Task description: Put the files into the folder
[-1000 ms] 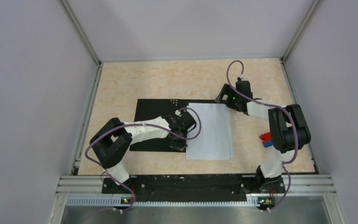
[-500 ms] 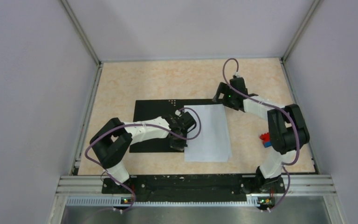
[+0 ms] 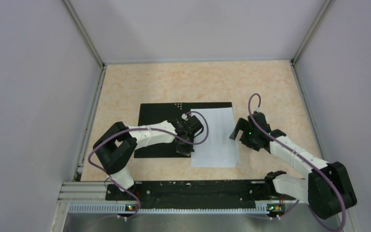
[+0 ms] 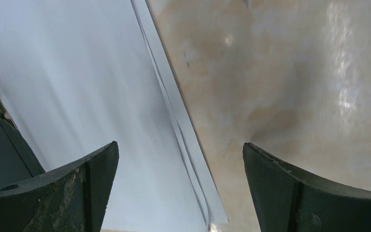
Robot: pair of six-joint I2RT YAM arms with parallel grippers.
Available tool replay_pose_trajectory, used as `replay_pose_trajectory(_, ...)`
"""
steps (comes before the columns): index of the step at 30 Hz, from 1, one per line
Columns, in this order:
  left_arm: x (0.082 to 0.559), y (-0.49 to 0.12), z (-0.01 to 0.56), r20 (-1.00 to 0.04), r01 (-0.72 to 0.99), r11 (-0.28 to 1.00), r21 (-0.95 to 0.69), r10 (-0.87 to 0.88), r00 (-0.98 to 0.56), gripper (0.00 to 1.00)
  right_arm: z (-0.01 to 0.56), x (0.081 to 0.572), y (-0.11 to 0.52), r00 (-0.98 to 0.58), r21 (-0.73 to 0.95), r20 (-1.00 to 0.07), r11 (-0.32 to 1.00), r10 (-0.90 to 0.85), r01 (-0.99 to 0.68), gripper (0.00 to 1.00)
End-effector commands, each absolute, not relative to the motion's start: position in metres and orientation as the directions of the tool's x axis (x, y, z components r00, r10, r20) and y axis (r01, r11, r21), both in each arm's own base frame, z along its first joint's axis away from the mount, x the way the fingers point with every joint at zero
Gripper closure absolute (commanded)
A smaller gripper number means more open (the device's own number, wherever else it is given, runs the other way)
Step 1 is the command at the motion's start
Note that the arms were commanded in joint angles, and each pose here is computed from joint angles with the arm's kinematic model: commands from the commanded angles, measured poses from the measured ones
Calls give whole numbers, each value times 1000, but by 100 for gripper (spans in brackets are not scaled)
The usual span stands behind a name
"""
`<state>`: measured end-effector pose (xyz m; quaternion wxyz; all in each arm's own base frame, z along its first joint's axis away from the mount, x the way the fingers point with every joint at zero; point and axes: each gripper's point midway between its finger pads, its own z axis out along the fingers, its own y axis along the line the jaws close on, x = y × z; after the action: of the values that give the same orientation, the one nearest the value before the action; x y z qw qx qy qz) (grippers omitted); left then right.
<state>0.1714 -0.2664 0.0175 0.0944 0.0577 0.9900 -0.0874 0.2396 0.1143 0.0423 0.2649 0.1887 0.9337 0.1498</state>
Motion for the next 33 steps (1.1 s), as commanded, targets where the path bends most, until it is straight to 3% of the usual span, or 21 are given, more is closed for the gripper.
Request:
replay_pose_trajectory(1,178,-274,18,-221,150,973,-174,109,-969,100,39,213,123,-795,402,-395,865,460,300,2)
replay_pose_trajectory(9,178,-277,16,-216,150,973,-176,111,-970,100,28,191,164,-842,491,-317,835,437,249,2)
replay_pose_trajectory(20,180,-279,21,-224,154,971,-182,111,-968,100,45,196,162,-823,450,-376,860,426,240,1)
replay_pose_trajectory(25,183,-285,35,-243,179,962,-207,127,-962,100,52,195,170,-836,481,-352,848,420,223,1)
replay_pose_trajectory(28,185,-288,49,-269,205,954,-219,143,-953,88,55,198,170,-830,480,-363,848,424,224,1)
replay_pose_trajectory(33,185,-276,69,-303,213,957,-198,147,-942,79,58,199,168,-827,472,-369,852,424,227,1)
